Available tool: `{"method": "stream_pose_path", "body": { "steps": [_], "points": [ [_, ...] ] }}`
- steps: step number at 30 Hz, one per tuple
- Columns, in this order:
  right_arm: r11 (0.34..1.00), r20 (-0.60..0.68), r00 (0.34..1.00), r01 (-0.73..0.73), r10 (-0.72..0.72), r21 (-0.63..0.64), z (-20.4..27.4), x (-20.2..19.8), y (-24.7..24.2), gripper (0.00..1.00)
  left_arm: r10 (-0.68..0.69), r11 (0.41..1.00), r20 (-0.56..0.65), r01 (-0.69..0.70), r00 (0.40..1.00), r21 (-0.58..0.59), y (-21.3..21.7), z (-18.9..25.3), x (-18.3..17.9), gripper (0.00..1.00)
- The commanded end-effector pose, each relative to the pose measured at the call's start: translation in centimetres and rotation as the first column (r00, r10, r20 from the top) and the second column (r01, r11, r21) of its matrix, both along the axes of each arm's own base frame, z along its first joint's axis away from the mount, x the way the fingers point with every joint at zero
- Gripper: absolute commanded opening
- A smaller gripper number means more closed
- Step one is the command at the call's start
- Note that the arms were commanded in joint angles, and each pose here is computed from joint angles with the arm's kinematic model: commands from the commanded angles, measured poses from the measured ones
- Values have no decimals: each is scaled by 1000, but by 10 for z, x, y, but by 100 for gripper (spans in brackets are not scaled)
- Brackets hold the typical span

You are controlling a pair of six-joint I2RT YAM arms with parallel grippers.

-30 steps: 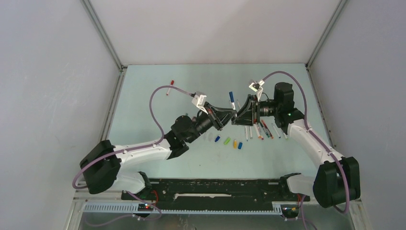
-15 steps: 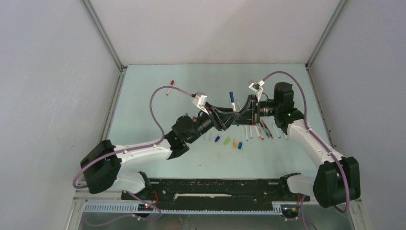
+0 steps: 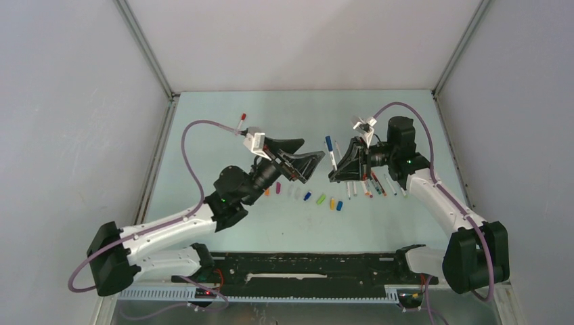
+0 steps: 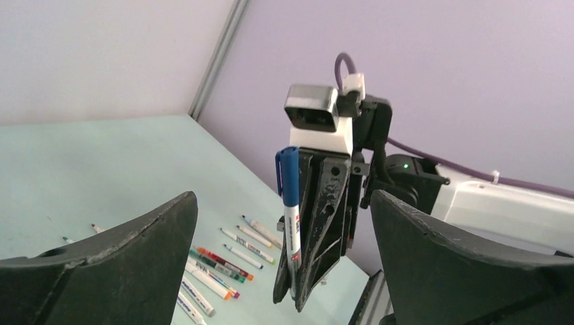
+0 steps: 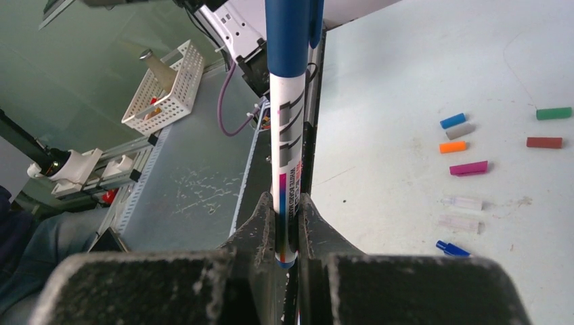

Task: Open the pen caps
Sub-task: Open the pen cap from the pen.

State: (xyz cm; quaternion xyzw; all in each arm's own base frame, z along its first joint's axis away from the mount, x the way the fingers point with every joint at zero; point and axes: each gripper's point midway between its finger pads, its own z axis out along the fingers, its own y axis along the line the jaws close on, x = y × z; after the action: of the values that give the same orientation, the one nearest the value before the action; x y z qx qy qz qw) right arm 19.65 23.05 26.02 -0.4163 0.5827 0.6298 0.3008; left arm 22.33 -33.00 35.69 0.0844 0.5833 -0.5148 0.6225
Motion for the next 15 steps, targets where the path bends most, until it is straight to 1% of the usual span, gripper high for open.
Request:
{"method": "stream_pose_path", "body": {
  "steps": [1,4,8,15],
  "points": [
    [999,33,998,-48,47,21,2,-5,0,0,36,999,14,-37,999,28,15,7,3,100],
    [998,31,998,-51,50,22,1,-5,0,0,-2,1000,-24,3,1000,24,10,10,3,100],
    [999,26,998,-50,49,19,-1,-4,1,0,-51,998,-59,49,997,-32,1,17,3,100],
    [999,21,999,-35,35,13,-4,-2,1,0,-119,988,-63,112,991,-105,-14,30,3,100]
  ]
}}
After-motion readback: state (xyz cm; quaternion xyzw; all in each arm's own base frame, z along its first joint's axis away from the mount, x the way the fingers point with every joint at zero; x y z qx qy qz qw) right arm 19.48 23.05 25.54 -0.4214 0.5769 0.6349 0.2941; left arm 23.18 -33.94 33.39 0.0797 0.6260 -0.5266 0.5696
